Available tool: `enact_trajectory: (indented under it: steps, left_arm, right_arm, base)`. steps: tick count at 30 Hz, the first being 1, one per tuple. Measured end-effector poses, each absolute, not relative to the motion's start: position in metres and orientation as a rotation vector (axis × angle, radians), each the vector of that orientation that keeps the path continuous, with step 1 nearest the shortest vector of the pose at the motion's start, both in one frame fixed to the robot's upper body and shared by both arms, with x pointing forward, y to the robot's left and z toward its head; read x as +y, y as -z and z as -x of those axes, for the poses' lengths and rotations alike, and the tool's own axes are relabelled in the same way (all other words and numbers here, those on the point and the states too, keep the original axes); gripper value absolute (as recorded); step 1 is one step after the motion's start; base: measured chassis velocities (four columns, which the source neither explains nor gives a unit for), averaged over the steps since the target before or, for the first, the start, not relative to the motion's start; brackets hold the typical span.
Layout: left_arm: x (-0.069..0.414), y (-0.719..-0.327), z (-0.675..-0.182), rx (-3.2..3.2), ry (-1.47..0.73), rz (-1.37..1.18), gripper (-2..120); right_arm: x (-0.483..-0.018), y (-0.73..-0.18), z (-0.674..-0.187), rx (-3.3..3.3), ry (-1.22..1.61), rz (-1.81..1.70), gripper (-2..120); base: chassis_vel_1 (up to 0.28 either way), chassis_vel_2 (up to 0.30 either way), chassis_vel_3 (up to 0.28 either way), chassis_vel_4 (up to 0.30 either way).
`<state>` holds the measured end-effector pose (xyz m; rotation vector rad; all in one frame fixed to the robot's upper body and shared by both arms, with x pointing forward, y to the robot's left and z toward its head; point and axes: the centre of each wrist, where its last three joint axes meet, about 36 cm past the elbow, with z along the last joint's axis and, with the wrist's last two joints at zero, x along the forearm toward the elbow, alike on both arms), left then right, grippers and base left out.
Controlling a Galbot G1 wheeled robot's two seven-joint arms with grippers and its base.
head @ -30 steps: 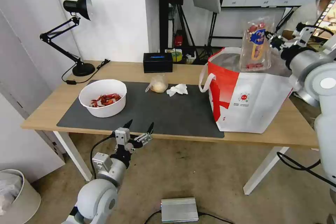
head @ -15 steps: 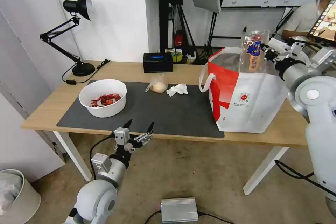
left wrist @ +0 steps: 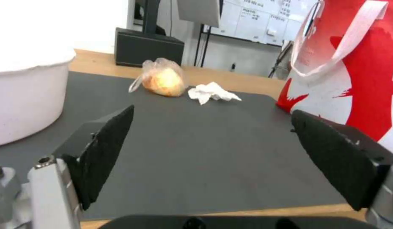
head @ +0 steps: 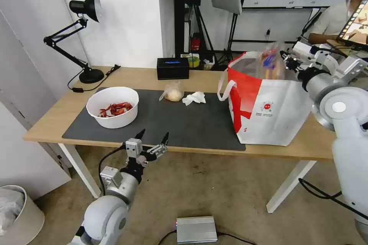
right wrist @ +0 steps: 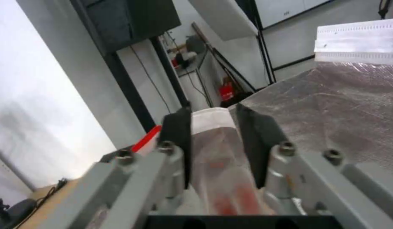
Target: Pick up the trash from the table and place it into the takeout bag.
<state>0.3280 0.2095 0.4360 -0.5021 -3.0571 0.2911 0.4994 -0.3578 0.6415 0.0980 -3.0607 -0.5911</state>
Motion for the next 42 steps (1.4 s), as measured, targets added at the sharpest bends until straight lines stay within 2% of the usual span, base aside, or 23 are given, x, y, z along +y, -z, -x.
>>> enact_trajectory:
  steps: [3,5,7,9,11,13,15,17,20,27,33,42]
  left_arm:
    - [0.210,-0.436,-0.328,-3.058,-0.290,0.503,100]
    - [0.210,-0.437,-0.328,-3.059,-0.290,0.503,100]
    - [0.210,-0.437,-0.328,-3.060,-0.290,0.502,100]
    - [0.210,-0.439,-0.328,-3.065,-0.291,0.503,100]
    - [0.210,-0.440,-0.328,-3.067,-0.291,0.504,100]
    - [0.210,-0.442,-0.328,-3.073,-0.294,0.505,100]
    - [0.210,-0.442,-0.328,-3.073,-0.295,0.506,100]
    - [0.211,-0.443,-0.327,-3.077,-0.298,0.504,100]
    - [0.212,-0.443,-0.327,-3.080,-0.297,0.499,100]
    - [0.216,-0.444,-0.327,-3.088,-0.289,0.487,100]
    - [0.222,-0.445,-0.328,-3.099,-0.266,0.485,100]
    - [0.243,-0.439,-0.333,-3.120,-0.185,0.479,100]
  right_arm:
    - [-0.358,-0.642,-0.499,-3.060,0.591,-0.096,38]
    - [-0.358,-0.643,-0.498,-3.063,0.588,-0.100,52]
    - [-0.357,-0.644,-0.498,-3.064,0.588,-0.103,53]
    - [-0.356,-0.646,-0.495,-3.067,0.588,-0.119,65]
    - [-0.356,-0.647,-0.495,-3.068,0.587,-0.122,68]
    - [-0.354,-0.648,-0.493,-3.070,0.584,-0.136,80]
    - [-0.354,-0.648,-0.492,-3.070,0.583,-0.141,83]
    - [-0.352,-0.649,-0.490,-3.075,0.577,-0.179,95]
    - [-0.348,-0.650,-0.485,-3.087,0.569,-0.260,99]
    - [-0.333,-0.653,-0.467,-3.118,0.503,-0.515,100]
    - [-0.306,-0.641,-0.426,-3.066,0.245,-0.797,100]
    - [-0.284,-0.610,-0.389,-2.934,0.072,-0.934,100]
  base:
    - [0.000,0.000,0.000,0.000]
    - [0.000,0.000,0.000,0.000]
    - [0.000,0.000,0.000,0.000]
    - [0.000,0.000,0.000,0.000]
    - [0.000,0.000,0.000,0.000]
    - [0.000,0.000,0.000,0.000]
    - [0.000,0.000,0.000,0.000]
    - [0.000,0.000,0.000,0.000]
    - [0.000,0.000,0.000,0.000]
    - [0.000,0.000,0.000,0.000]
    - [0.000,0.000,0.000,0.000]
    - [0.000,0.000,0.000,0.000]
